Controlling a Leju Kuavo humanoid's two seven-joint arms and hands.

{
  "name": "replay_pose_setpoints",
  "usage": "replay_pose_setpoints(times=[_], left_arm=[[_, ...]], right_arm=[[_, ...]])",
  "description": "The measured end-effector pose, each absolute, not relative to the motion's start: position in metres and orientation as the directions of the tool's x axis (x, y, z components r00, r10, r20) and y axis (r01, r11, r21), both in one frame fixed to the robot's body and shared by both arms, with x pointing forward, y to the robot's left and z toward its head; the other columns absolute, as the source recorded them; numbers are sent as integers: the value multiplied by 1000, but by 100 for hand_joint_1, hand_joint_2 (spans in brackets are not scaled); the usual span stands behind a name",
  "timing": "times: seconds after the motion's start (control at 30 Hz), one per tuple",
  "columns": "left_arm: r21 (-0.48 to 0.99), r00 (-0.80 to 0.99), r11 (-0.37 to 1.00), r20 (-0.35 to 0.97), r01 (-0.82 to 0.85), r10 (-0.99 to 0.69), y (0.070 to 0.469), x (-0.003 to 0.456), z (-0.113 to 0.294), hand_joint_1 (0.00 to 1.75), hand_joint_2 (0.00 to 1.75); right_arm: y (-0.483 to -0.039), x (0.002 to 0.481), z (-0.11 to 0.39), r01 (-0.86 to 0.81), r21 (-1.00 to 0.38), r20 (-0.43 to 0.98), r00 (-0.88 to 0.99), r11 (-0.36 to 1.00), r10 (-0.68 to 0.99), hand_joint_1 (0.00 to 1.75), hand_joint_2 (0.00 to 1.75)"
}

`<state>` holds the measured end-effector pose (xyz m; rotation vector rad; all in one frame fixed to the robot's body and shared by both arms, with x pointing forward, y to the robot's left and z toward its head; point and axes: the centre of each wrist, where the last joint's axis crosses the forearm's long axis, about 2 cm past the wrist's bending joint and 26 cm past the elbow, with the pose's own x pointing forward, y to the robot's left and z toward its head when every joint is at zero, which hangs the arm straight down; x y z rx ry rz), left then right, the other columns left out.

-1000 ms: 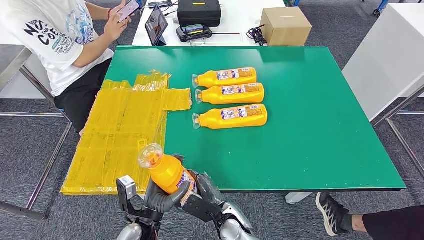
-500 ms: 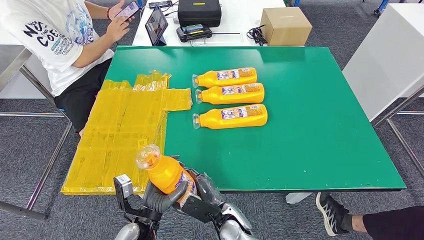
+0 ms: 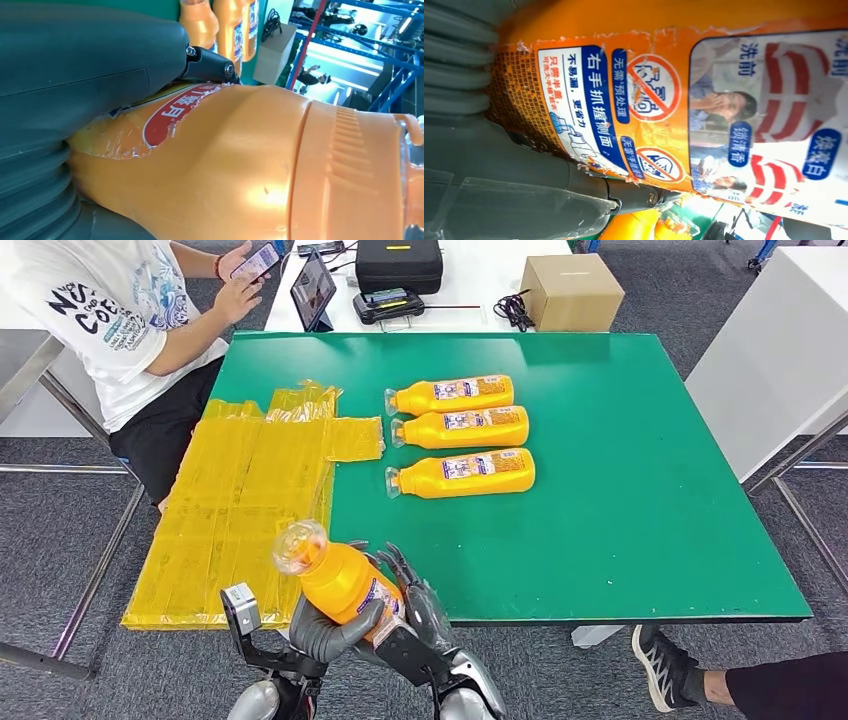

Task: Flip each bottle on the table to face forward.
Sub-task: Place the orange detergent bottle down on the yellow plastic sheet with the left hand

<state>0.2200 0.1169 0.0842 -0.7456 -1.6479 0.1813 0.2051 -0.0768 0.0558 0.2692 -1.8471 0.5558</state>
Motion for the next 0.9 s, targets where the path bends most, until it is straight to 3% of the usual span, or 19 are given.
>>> replay_pose_setpoints(times=[0.23,0.53,0.9], left_arm=[[-488,-73,812,842,320,535,115,221,87,175,175],[-218,-271,967,931,131,246,126,238,91,175,175],[-154,-326,988,935,-23,138,141,259,91,175,175]], right_arm=[[-78,200,61,-394,-193,929,-369,899,38,0,0],[-86,203,110,-329,-54,848,-514,943,-130,0,0],[-92,201,140,-333,-1,776,-595,943,-209,0,0]])
